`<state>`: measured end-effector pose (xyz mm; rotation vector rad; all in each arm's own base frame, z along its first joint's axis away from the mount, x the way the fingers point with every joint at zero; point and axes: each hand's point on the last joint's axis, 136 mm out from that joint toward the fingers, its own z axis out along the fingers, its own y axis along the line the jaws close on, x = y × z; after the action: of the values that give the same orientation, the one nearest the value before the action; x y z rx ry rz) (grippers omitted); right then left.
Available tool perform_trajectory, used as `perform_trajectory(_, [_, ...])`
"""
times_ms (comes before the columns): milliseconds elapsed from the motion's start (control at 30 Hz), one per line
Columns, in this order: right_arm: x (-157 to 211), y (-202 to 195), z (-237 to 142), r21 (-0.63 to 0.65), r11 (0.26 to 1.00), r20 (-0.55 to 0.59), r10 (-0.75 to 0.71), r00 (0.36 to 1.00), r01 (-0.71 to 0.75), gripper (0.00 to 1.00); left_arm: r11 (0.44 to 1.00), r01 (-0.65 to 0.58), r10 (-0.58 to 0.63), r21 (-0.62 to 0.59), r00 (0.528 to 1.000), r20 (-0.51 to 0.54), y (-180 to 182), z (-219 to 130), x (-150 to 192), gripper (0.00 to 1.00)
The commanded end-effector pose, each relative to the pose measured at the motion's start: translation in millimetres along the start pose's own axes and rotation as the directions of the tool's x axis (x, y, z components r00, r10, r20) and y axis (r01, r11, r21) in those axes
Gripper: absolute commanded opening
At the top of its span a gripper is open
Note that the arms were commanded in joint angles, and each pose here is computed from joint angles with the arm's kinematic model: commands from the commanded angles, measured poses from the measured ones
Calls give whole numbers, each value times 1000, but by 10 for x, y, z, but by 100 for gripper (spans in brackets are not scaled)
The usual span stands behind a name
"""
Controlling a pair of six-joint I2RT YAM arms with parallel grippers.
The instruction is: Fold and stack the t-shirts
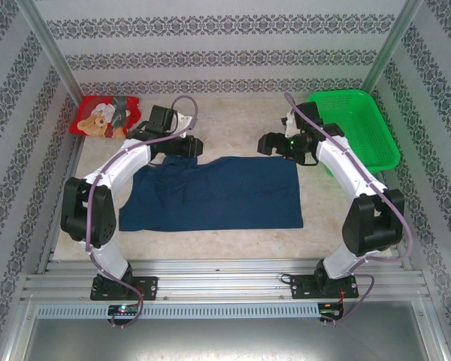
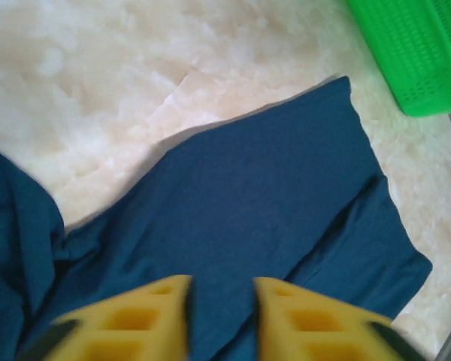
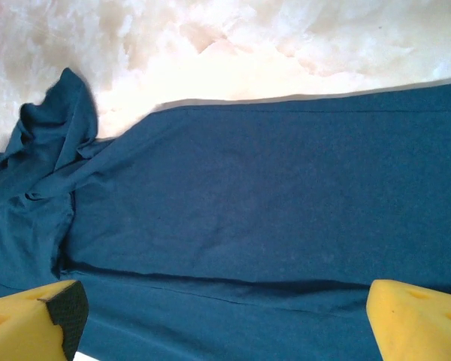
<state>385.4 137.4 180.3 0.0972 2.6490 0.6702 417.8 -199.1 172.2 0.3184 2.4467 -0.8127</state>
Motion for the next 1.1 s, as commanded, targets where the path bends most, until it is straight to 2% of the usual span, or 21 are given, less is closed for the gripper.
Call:
perform_trajectory(0, [1,20,-94,-9,1000,24,-14,1000,15,96,991,78,-75,-110,997,28,316,-136,127,47])
perform_trajectory(67, [9,13,-102,-9,1000,25,-16,1000,16,96,979,126,-117,-161,991,60,495,-218,160,61])
perform_trajectory(233, [32,16,-86,-17,1000,21,-12,1000,12,97,933,210,-202,-293,978,58,975,-252,207,61])
perform_trajectory(400, [37,27,-91,-23,1000,19,-12,1000,12,97,902,280,-262,-330,960,97,1312,-210,13,62])
perform_trajectory(567, [76,21,-107,-23,1000,15,-16,1000,17,97,923,214,-232,-321,973,-18,1434,34,-53,60])
perform_trajectory(733, [104,-12,-141,-16,1000,17,-20,1000,20,97,945,162,-216,-285,962,-168,1483,246,120,59])
perform_trajectory(867, [111,-32,-143,-21,1000,18,-12,1000,13,97,935,123,-203,-333,955,-217,1625,297,222,59])
perform_trajectory(1067, [105,-52,-111,-21,1000,10,-12,1000,12,97,924,116,-212,-365,949,-234,1739,361,243,58])
